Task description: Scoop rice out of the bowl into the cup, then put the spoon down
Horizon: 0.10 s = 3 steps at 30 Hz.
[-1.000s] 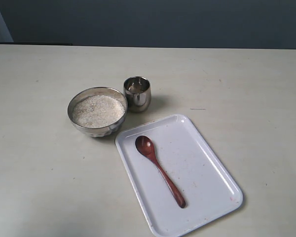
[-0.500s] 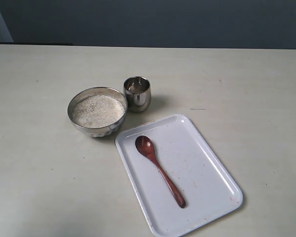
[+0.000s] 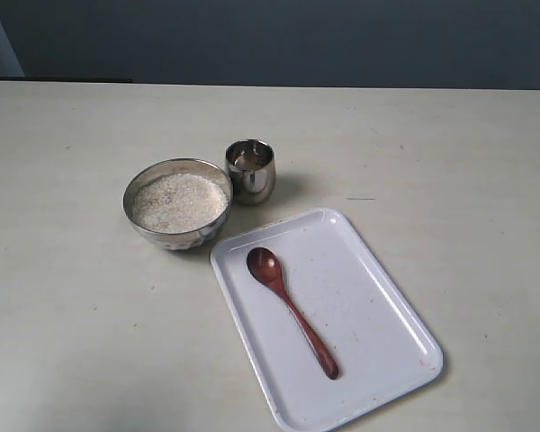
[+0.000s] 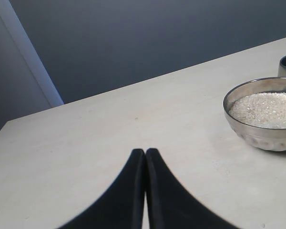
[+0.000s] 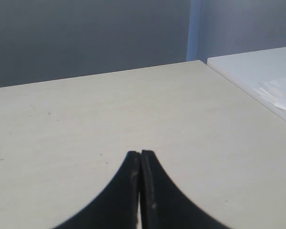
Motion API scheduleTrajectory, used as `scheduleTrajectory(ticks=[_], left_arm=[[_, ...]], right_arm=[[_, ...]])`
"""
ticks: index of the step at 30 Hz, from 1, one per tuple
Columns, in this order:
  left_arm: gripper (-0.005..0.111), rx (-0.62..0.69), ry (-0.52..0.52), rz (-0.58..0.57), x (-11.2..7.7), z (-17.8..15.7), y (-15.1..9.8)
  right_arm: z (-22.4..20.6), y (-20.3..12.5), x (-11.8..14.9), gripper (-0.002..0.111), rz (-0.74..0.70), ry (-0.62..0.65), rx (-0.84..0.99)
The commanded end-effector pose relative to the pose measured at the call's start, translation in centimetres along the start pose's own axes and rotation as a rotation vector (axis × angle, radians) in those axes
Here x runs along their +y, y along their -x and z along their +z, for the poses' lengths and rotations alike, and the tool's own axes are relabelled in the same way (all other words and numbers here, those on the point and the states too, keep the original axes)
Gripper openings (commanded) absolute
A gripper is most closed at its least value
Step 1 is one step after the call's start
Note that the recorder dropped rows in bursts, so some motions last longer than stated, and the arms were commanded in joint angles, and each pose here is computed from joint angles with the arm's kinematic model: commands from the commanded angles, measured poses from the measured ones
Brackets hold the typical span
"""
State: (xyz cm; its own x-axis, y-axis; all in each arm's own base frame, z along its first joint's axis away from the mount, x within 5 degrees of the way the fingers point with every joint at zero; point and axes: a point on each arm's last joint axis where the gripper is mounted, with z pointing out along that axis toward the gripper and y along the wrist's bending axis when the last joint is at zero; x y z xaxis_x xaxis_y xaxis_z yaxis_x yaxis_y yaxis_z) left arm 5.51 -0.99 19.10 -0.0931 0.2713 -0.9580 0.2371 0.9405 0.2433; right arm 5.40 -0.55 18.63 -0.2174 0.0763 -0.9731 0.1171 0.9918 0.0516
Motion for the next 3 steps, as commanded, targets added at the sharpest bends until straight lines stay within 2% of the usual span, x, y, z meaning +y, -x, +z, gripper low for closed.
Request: scheduleTrajectory(ticks=[1, 3], left_arm=[[0.001, -0.013, -0.007, -0.001, -0.02, -0.06, 0.14], [0.001, -0.013, -0.007, -0.001, -0.02, -0.06, 0.14]], right_arm=[[0.02, -0.07, 0.01, 0.000, -0.008, 0.003, -0.009], [0.02, -0.07, 0.01, 0.000, -0.008, 0.003, -0.009]])
